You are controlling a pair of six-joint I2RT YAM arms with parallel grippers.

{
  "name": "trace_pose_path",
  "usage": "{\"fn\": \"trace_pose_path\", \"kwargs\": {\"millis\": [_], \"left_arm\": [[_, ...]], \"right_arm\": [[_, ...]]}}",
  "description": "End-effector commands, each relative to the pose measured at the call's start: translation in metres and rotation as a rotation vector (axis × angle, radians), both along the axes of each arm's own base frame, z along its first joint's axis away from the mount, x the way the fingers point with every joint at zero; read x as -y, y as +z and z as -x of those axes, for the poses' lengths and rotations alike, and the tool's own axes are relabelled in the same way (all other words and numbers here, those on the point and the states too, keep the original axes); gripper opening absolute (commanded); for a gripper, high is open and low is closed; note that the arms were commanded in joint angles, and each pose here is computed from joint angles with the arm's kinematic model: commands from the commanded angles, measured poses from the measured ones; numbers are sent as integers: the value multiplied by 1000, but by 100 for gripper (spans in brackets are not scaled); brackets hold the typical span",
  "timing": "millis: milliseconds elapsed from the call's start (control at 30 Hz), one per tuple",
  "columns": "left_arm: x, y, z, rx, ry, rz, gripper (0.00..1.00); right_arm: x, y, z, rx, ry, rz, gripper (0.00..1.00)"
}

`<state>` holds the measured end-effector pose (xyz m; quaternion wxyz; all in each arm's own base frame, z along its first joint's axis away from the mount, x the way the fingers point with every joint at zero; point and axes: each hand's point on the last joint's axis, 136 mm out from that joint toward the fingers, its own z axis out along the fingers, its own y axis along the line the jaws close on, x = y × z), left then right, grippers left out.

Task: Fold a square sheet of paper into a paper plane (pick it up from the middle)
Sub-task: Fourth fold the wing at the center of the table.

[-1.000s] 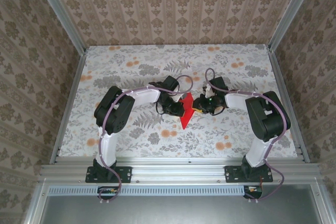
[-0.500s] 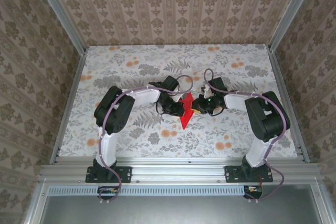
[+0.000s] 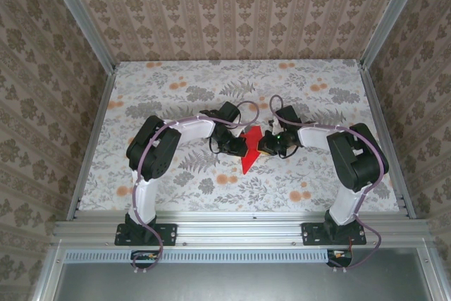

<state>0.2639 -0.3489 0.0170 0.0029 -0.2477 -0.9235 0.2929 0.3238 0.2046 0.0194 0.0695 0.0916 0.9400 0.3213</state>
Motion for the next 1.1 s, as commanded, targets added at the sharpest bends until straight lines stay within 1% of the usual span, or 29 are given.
{"fn": "trace_pose_path", "kwargs": {"millis": [0, 433, 633, 767, 1067], "left_arm": [[-41, -47, 16, -74, 11, -209, 13], [-41, -50, 15, -79, 9, -206, 13], [-42, -51, 16, -82, 8, -204, 12], [-42, -50, 17, -79, 8, -200, 12], [-46, -51, 18, -81, 14, -198, 12]], "right_arm": [[-7, 12, 0, 20, 20, 7, 10], [-21, 31, 3, 44, 19, -48, 15], [-24, 33, 5, 36, 22, -64, 13], [-28, 34, -2, 30, 4, -105, 11], [-30, 34, -9, 9, -36, -167, 11]]}}
